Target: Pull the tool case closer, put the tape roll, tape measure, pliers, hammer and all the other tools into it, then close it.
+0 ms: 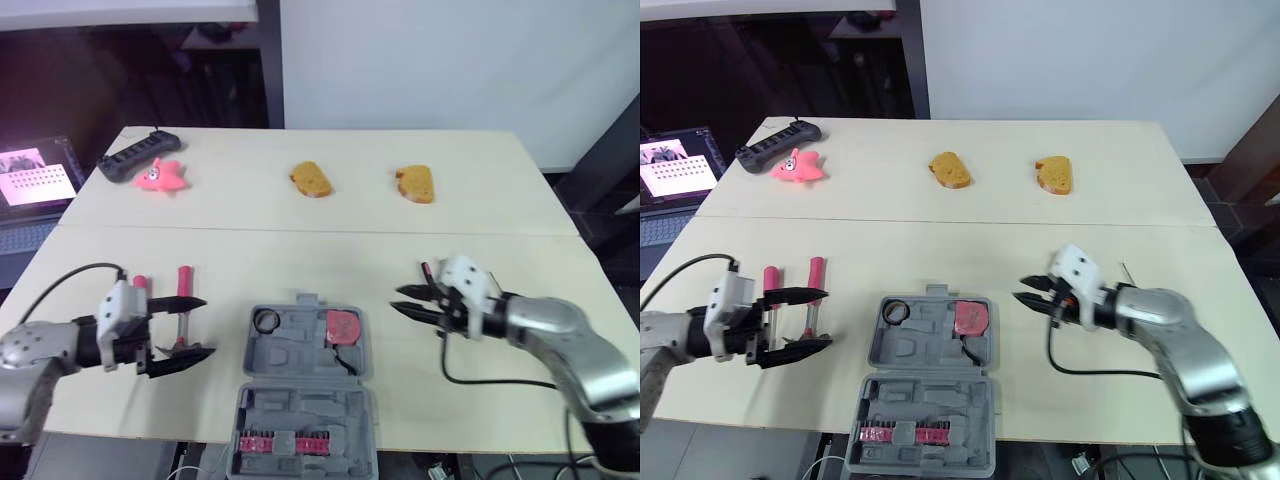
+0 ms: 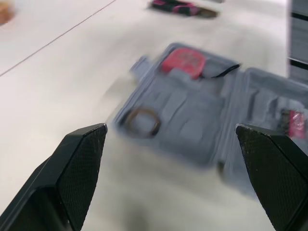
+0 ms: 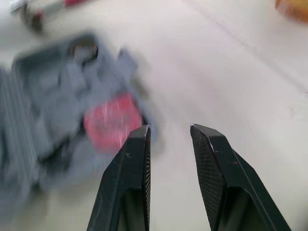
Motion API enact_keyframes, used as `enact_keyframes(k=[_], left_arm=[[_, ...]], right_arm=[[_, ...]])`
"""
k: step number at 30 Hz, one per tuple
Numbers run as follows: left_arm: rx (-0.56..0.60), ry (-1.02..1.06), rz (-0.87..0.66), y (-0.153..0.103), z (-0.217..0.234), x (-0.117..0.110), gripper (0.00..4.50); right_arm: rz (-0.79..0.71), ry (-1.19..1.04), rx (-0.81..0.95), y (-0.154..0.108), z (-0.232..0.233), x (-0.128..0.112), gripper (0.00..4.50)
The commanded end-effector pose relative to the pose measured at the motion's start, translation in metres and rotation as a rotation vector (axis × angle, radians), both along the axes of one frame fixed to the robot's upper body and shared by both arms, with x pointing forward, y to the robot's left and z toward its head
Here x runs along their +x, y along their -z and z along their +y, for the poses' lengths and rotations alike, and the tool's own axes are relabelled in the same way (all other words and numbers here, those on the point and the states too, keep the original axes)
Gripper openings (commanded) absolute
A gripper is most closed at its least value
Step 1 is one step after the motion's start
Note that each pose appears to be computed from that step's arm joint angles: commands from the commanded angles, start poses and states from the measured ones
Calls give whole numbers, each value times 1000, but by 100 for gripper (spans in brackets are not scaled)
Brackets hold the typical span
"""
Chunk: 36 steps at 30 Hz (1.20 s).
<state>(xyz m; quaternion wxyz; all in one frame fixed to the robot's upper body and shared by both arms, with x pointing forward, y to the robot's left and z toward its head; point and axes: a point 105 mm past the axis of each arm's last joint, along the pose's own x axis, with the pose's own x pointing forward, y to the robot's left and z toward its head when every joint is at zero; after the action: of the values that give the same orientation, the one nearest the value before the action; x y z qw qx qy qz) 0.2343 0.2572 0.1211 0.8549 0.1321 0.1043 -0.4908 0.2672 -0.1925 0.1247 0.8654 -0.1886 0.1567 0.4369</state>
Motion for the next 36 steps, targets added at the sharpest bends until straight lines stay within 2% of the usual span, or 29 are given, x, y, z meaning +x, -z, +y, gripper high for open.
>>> enact_keyframes(k=[1, 5, 6, 12, 17, 21, 28, 32, 36], left_arm=[[74, -197, -14, -9, 55, -4, 450], [144, -409, 14, -8, 115, -20, 450], [163, -460, 17, -8, 130, -26, 450], [217, -616, 61, -3, 179, -57, 450], [243, -667, 75, 2, 194, -66, 450], [242, -665, 69, 2, 196, -66, 450], [195, -636, 16, 6, 183, -52, 450], [120, -544, -57, 4, 149, -30, 450], [72, -381, -69, 3, 101, -20, 450]], right_arm=[[1, 108, -37, -4, -50, -9, 224], [48, 235, -54, 8, -97, -30, 437], [49, 266, -57, 9, -108, -35, 444], [72, 361, -96, 30, -149, -59, 444], [94, 360, -85, 47, -148, -66, 444], [84, 357, -68, 46, -145, -66, 444], [98, 323, -43, 52, -131, -61, 444], [39, 355, -7, 41, -119, -48, 444], [2, 433, 15, 31, -100, -36, 444]])
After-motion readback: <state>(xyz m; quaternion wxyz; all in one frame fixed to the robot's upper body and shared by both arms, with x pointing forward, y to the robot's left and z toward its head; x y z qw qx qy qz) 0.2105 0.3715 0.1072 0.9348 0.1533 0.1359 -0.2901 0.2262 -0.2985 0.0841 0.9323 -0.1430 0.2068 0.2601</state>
